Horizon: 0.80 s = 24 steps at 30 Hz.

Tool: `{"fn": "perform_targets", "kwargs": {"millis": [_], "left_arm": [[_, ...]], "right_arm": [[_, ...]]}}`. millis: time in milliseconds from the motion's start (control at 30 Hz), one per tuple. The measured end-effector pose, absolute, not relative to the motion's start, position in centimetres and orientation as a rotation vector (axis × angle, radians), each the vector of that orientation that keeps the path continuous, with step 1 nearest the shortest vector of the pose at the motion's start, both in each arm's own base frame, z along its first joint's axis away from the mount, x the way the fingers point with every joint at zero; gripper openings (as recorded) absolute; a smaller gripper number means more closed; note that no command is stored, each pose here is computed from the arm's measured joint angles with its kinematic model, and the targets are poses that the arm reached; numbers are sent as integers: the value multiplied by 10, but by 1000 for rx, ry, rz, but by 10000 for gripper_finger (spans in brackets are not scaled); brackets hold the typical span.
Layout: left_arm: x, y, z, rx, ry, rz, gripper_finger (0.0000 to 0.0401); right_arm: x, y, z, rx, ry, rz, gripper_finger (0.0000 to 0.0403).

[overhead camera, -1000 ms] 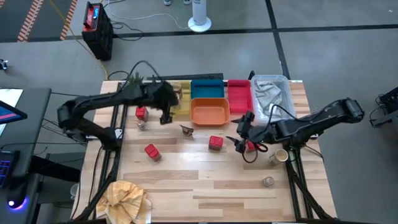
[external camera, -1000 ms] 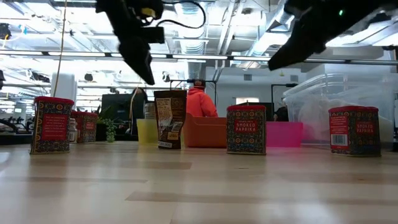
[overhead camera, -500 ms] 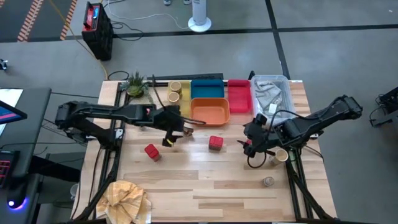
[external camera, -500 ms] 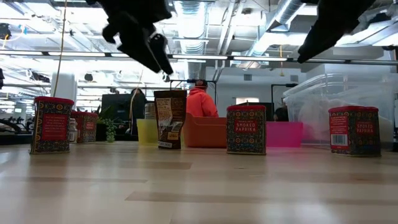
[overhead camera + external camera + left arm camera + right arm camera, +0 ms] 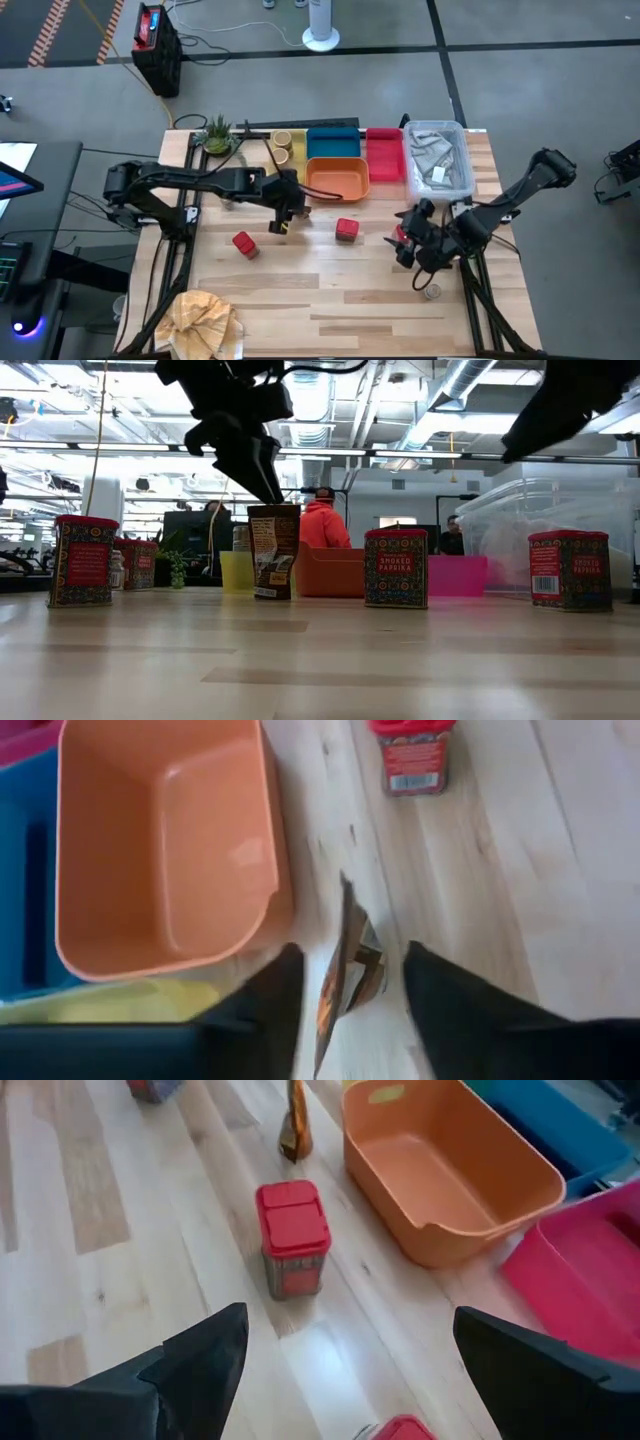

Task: Sort spices by type
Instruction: Put the orange seasoning pack into the orange bin

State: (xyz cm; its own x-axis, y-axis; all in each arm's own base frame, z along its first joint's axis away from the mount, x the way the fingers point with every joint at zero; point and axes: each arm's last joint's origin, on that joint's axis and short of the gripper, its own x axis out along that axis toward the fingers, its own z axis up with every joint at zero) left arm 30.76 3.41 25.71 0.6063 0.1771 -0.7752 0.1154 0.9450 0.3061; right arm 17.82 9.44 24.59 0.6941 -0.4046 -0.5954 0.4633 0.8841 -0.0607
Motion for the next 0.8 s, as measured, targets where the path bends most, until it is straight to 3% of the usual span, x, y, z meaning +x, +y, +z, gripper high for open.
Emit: {"fn": "perform_targets", "kwargs": {"millis": [167,300,433,667,800], "left_arm": [[307,38,257,331,929,53,59],[308,39,261,322,894,71,49],[307,37,260,300,896,57,87],[307,36,258,226,906,36,200],[310,37,248,230,957,26,233]], "right_arm": [[182,96,223,145,540,-476,379],[185,94,211,165,488,-460,379],[187,92,208,175,479,-471,379],[194,93,211,183,403,-500,379],[207,99,204,155,374,-497,379]]}}
